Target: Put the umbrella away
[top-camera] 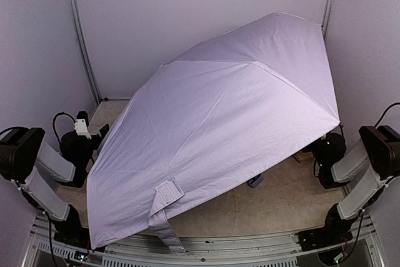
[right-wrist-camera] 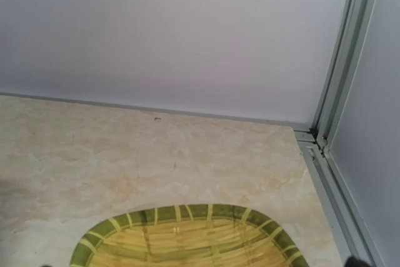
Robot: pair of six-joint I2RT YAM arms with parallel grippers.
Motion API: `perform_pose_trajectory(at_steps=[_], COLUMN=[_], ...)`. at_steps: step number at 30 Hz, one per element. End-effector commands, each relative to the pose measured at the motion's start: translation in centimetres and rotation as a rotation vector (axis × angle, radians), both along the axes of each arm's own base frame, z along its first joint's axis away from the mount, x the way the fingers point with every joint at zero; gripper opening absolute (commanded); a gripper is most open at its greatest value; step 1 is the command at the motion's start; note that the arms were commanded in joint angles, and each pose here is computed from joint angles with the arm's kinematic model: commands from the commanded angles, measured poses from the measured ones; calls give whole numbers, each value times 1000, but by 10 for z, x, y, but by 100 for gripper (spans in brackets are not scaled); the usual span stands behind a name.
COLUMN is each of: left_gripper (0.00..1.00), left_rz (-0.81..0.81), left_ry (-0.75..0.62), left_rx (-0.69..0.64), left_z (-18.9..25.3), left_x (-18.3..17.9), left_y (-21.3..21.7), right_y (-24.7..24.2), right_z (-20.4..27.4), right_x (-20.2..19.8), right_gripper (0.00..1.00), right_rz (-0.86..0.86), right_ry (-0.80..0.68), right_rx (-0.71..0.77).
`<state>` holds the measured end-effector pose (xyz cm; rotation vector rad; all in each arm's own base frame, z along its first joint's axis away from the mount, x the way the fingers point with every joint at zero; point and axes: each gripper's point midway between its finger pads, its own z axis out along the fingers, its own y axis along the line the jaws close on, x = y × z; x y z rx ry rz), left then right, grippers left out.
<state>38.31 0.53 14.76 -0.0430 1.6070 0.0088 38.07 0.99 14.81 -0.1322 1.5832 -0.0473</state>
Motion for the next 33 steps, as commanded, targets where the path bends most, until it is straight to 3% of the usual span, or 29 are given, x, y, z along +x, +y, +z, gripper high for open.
perform_pose_trajectory(at_steps=[1,8,13,18,25,33], left_gripper=[99,99,99,96,95,92], left_rz=[-3,-8,265,319,380,184], left_ry=[-7,-34,-67,-172,-260,-242], left_rx=[-5,-16,-113,-211,-209,-152], left_z=[2,13,51,106,185,224], left_x=[2,0,-8,-28,-63,-72], left_y=[0,1,47,54,39,-20], right_y=[-3,-1,15,102,259,365], right_z=[-2,1,43,91,83,74], right_x=[1,0,17,-7,-69,-76], right_gripper=[100,100,100,100,100,100], right_rz=[-3,14,112,557,1047,1308], right_ry=[9,2,56,86,255,349], right_rx=[3,2,28,131,-16,-53])
